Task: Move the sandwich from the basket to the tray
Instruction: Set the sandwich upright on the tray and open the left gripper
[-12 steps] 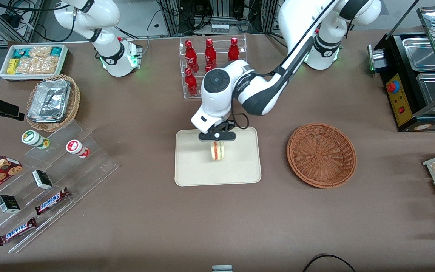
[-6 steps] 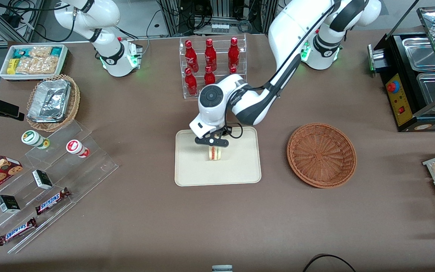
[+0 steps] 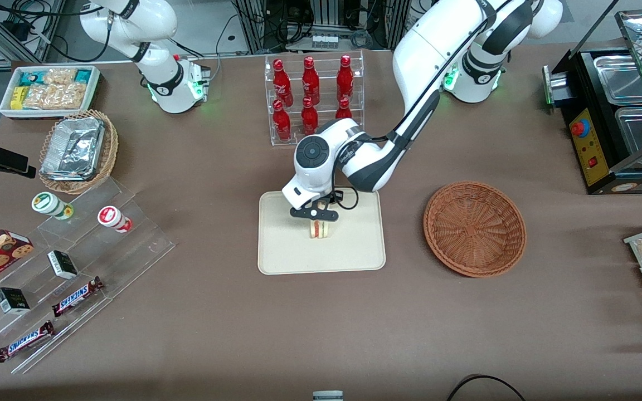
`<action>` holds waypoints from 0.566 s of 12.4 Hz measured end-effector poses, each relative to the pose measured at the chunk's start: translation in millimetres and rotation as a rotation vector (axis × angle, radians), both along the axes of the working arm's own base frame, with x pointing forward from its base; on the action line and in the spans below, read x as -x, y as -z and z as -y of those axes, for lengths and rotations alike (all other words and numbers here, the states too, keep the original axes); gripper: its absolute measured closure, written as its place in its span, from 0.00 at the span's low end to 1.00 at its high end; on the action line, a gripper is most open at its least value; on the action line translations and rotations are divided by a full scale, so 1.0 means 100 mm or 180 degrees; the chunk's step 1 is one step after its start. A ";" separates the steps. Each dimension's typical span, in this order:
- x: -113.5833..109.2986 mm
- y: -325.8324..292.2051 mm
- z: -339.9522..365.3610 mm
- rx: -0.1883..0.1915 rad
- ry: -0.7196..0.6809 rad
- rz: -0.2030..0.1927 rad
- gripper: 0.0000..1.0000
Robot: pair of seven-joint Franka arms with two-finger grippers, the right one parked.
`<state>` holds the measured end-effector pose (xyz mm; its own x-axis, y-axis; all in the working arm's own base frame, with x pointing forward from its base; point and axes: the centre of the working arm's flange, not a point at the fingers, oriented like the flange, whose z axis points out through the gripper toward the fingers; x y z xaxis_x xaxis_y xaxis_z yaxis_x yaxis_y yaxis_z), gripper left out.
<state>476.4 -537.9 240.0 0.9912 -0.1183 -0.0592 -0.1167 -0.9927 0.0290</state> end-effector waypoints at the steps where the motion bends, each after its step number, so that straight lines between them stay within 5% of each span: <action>1: -0.04 0.00 0.01 0.0044 -0.0013 0.0038 0.82; 5: -0.14 0.11 0.02 0.0104 -0.0049 0.0088 0.81; 7: -0.17 0.10 0.01 0.0107 -0.0053 0.0103 0.61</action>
<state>493.2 -539.1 230.3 0.9944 -0.1033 -0.0233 -0.1017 -0.9931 0.0589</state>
